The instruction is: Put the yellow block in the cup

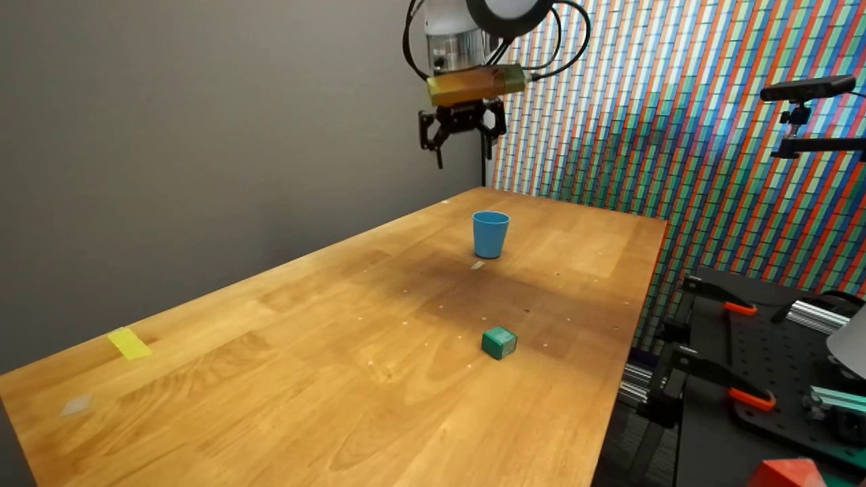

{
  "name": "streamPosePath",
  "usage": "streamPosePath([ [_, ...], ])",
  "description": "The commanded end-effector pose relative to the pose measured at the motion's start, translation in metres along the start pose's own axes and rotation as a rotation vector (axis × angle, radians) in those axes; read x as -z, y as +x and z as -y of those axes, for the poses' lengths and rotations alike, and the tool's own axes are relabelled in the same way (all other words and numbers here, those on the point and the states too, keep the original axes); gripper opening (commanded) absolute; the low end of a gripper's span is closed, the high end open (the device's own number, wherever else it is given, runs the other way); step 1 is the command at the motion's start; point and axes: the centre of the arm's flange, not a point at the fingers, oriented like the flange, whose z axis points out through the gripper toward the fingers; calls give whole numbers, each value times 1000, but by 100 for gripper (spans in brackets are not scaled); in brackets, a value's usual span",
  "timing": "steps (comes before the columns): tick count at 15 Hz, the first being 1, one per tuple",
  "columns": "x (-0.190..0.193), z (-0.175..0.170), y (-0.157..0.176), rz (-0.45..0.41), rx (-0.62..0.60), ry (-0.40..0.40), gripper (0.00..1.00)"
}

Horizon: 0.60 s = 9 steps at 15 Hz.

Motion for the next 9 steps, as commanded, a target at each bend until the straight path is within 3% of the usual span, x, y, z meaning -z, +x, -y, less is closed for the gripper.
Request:
streamPosePath([
  [1, 90, -17, -17, 33, 122, 158, 99],
  [7, 185, -21, -55, 97, 372, 386, 100],
  [8, 166, -2, -48, 65, 300, 342, 100],
  [9, 176, -4, -54, 74, 331, 366, 100],
])
